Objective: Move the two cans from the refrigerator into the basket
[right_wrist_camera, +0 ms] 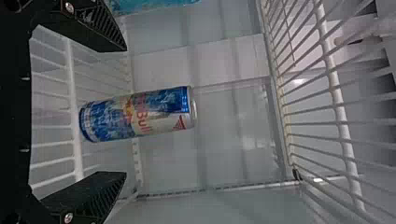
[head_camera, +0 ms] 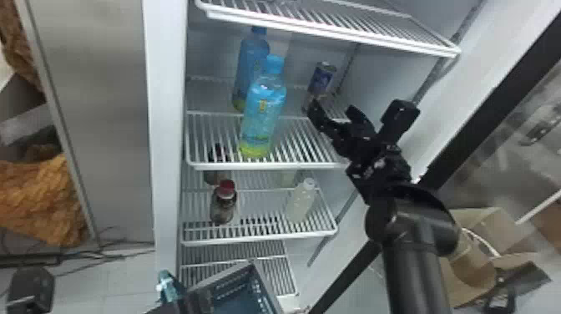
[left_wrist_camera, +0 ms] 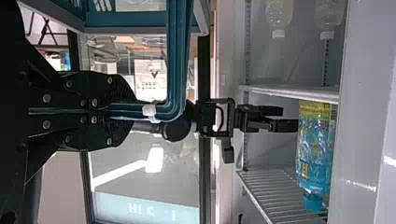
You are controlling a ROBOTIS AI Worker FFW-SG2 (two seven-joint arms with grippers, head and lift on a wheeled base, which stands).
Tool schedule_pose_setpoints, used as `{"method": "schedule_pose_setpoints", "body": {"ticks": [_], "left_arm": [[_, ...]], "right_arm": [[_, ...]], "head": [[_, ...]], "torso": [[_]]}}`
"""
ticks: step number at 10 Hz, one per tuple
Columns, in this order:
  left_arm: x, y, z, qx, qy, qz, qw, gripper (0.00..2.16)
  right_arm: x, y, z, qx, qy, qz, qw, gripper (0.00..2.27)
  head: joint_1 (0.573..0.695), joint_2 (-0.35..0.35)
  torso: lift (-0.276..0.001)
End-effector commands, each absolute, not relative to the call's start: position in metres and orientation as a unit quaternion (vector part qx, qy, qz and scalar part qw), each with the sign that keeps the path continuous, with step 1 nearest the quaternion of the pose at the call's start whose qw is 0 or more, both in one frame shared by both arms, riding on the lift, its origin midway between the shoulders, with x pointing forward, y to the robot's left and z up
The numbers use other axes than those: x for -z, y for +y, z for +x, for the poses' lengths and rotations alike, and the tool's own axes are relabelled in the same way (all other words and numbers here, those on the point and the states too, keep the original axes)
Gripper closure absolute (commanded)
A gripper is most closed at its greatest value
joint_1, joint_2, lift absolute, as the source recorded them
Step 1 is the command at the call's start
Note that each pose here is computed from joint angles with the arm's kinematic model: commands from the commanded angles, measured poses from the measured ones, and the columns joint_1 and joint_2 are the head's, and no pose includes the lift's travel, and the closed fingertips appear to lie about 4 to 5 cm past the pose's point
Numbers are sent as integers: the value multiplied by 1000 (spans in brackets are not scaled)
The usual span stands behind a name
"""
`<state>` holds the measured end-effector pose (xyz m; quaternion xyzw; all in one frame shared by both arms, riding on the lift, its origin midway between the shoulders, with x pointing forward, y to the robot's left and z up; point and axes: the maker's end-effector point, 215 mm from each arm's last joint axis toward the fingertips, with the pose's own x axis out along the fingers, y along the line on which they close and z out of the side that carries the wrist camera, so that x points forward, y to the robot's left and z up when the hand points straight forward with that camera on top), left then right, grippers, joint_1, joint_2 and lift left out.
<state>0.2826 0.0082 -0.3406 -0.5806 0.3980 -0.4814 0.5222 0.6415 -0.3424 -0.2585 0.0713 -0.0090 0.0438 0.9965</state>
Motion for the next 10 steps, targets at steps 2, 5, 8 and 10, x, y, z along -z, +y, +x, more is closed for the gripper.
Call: {"method": "schedule_pose_setpoints", "body": {"ticks": [2, 5, 8, 10], "left_arm": [[341, 8, 283, 482, 399, -581, 521, 1197], [342, 7, 282, 482, 400, -581, 520, 1197], [342, 7, 282, 482, 400, -582, 519, 1197], [342, 6, 283, 482, 400, -582, 518, 1196]], "right_arm": [[257, -339, 657, -44, -4, 68, 997, 88], [256, -344, 672, -37, 2, 65, 997, 91], [265, -344, 685, -32, 15, 68, 997, 91], [265, -344, 693, -30, 18, 68, 997, 90]], "head": [[695, -350], [695, -350], [695, -350], [695, -350]], "torso": [[-35], [-35], [-35], [-35]]}}
